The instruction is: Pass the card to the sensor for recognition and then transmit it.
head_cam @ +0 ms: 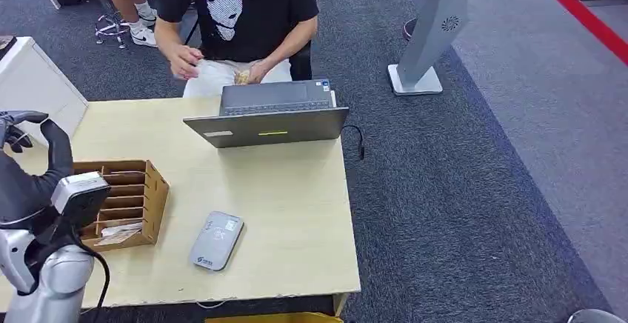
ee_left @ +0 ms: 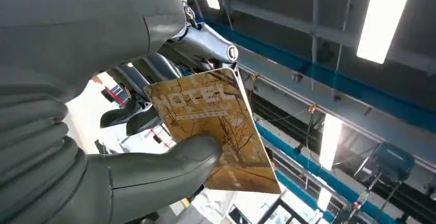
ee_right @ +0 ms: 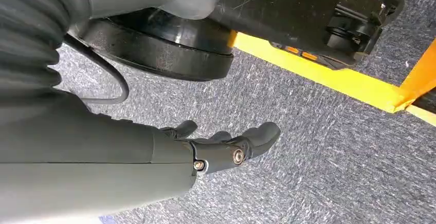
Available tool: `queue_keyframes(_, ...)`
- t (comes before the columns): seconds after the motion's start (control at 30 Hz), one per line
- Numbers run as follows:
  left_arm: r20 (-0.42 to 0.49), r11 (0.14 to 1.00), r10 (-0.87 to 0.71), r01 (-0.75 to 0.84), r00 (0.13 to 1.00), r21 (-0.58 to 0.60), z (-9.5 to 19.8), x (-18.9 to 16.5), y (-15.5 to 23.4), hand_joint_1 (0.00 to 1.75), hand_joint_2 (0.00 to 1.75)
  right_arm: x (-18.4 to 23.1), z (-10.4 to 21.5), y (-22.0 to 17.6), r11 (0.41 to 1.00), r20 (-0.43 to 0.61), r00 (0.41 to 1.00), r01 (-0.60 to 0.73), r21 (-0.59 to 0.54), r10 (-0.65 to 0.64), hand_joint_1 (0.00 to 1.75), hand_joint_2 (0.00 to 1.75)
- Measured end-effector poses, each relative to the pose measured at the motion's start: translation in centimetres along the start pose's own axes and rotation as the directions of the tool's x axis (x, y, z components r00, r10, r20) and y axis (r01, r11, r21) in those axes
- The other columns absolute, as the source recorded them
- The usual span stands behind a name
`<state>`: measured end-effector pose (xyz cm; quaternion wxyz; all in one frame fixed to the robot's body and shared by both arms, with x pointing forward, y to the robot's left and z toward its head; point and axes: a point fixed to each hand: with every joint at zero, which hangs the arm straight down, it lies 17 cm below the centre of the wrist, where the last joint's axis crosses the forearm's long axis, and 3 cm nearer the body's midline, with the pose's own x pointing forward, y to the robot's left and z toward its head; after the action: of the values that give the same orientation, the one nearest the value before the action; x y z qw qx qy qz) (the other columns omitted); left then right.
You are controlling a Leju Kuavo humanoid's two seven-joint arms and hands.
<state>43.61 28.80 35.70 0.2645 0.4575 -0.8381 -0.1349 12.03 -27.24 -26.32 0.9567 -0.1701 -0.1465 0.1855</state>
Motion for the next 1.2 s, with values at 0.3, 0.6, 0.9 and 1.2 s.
queue_keyframes(0.3,0.051,0.996,-0.056,0.052,0.997,0.075,-1.9,0.4,2.0,1.75,1.75,0.2,0.0,-0.1,1.000,0.001,1.000,-0.004,-0.001,0.004,0.00,1.75)
queue_keyframes(0.6,0.054,0.938,-0.347,0.347,0.937,0.002,-4.5,-6.0,1.9,1.75,1.75,0.0,-0.1,-0.2,1.000,0.002,1.000,-0.006,-0.003,0.006,0.00,1.75)
queue_keyframes(0.9,-0.163,0.889,-0.431,0.387,0.888,-0.244,-2.8,-15.7,-1.3,1.75,1.75,0.1,-0.1,0.1,1.000,0.000,1.000,0.000,0.000,0.000,0.00,1.75)
queue_keyframes(1.2,-0.262,0.863,-0.452,0.344,0.853,-0.370,1.7,-19.9,-4.4,1.75,1.75,0.2,0.0,0.3,1.000,-0.003,1.000,0.004,0.002,-0.004,0.00,1.75)
